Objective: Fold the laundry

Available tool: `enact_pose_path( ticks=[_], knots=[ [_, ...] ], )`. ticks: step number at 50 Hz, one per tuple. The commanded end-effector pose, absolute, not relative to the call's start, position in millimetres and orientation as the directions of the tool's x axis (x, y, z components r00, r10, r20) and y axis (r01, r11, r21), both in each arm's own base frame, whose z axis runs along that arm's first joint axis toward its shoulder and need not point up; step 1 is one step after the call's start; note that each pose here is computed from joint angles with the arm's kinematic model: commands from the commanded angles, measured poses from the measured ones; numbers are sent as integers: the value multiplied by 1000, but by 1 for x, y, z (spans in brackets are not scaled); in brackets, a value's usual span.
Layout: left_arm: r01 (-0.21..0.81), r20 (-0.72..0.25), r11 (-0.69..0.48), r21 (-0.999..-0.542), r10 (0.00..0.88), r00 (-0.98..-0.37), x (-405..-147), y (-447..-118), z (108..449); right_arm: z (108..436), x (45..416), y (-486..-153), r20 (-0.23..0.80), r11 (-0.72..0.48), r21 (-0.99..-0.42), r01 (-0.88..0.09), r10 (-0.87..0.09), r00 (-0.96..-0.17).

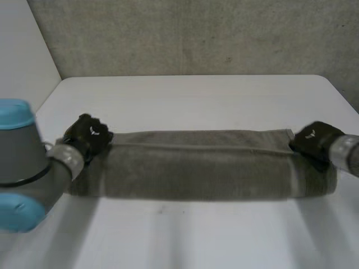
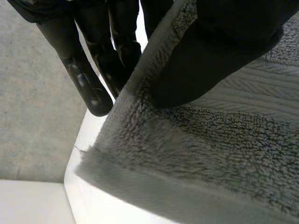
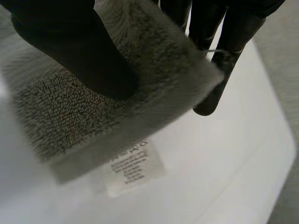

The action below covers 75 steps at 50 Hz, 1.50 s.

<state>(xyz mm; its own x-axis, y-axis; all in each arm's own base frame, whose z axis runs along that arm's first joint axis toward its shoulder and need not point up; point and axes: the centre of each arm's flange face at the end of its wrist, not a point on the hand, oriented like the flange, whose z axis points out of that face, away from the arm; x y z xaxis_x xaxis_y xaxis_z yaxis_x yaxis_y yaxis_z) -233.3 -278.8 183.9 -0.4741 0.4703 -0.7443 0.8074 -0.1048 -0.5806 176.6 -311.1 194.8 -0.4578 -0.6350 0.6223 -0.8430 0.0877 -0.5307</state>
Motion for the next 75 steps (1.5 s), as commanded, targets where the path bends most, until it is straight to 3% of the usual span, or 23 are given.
enact_pose_path(
  ticks=[1, 8, 13, 22, 28, 30, 31, 33, 36, 38, 39, 41, 42, 44, 46, 52, 75],
  knots=[
    [804, -741, -111, -583, 478, -471, -258, -333, 136, 173, 207, -356, 740, 10, -550, -835, -459, -492],
    [787, -759, -155, -597, 428, -491, -273, -375, 126, 152, 228, -395, 809, -89, -549, -831, -308, -501],
    [779, -769, -177, -601, 392, -505, -278, -390, 128, 144, 233, -410, 820, -121, -548, -828, -275, -502],
    [749, -748, -183, -637, 381, -543, -281, -396, 131, 131, 236, -419, 828, -140, -546, -826, -235, -509],
    [730, -730, -190, -656, 407, -549, -289, -381, 136, 142, 244, -403, 807, -127, -576, -807, -245, -538],
    [725, -728, -196, -660, 405, -553, -288, -372, 148, 170, 238, -390, 758, -121, -642, -757, -242, -605],
    [725, -728, -196, -660, 405, -553, -288, -372, 148, 170, 238, -390, 758, -121, -643, -756, -242, -605],
    [711, -714, -189, -677, 405, -571, -284, -362, 162, 195, 235, -376, 679, -121, -728, -675, -268, -684],
    [697, -696, -178, -695, 411, -589, -281, -354, 169, 204, 233, -366, 635, -114, -764, -635, -308, -709],
    [646, -636, -140, -750, 421, -647, -272, -338, 183, 214, 221, -354, 542, -57, -820, -569, -395, -741],
    [646, -635, -140, -751, 421, -647, -272, -338, 183, 214, 221, -354, 542, -56, -820, -569, -396, -742],
    [580, -556, -89, -810, 432, -710, -262, -321, 192, 214, 196, -346, 428, 71, -855, -514, -464, -776],
    [580, -556, -89, -810, 432, -710, -262, -321, 192, 214, 196, -346, 427, 72, -855, -514, -464, -776],
    [501, -468, -47, -864, 442, -765, -254, -307, 195, 208, 178, -341, 340, 185, -856, -483, -502, -795],
    [462, -423, -27, -887, 450, -786, -250, -301, 194, 204, 173, -338, 307, 229, -850, -474, -514, -801],
    [343, -300, 3, -939, 476, -826, -244, -286, 189, 183, 155, -337, 266, 297, -840, -455, -505, -821],
    [324, -282, 5, -946, 481, -830, -243, -277, 179, 130, 142, -356, 314, 266, -838, -476, -479, -820]
  ],
)
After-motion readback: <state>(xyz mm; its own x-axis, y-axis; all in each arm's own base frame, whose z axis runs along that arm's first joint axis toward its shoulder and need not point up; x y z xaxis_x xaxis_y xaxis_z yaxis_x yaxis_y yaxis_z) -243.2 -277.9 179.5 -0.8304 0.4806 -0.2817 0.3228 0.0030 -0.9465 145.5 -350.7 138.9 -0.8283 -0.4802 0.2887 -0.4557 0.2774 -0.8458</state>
